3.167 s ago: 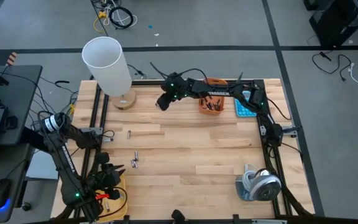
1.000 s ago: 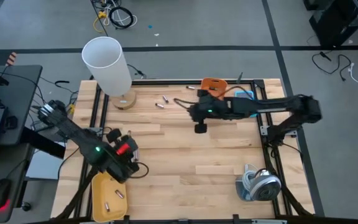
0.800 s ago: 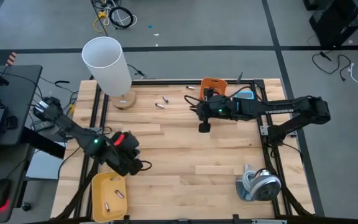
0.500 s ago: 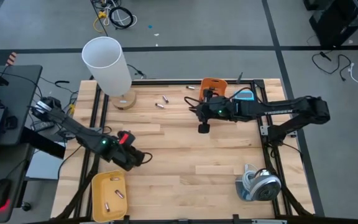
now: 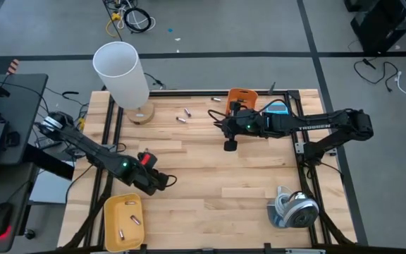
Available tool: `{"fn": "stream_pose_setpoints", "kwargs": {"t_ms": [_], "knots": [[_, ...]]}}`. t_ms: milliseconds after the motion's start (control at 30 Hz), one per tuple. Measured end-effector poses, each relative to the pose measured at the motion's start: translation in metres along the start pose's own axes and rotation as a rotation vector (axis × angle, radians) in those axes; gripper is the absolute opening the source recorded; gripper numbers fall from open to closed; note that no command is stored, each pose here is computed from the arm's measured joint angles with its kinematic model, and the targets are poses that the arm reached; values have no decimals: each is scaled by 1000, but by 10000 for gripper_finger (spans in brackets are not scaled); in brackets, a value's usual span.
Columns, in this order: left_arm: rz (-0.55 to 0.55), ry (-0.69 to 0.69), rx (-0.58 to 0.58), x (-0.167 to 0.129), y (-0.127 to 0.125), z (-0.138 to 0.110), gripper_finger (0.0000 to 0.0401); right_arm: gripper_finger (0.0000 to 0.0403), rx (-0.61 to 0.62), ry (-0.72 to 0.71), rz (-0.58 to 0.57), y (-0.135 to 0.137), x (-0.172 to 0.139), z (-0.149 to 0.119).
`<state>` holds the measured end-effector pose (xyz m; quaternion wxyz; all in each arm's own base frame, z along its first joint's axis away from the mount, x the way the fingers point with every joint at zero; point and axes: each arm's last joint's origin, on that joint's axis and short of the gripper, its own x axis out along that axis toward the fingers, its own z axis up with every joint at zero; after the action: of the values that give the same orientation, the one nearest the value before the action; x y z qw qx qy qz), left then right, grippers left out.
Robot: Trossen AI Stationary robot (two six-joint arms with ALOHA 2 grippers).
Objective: Sort batteries
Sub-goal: Put the silver battery into the yellow bin
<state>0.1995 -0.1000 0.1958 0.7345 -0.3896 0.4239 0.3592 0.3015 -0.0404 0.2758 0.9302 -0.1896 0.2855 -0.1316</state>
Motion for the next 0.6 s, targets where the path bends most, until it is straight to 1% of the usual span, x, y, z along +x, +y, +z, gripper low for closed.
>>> {"fn": "stream_pose_setpoints", "kwargs": {"t_ms": [233,400,600], "knots": [[48,31,18,9,-1,-4,103,11,3,-11,-4,0,0,1],[115,36,39,17,1,-8,138,11,5,-18,-6,-1,0,2],[168,34,41,29,1,-12,161,14,5,-17,-6,-1,0,2]]}}
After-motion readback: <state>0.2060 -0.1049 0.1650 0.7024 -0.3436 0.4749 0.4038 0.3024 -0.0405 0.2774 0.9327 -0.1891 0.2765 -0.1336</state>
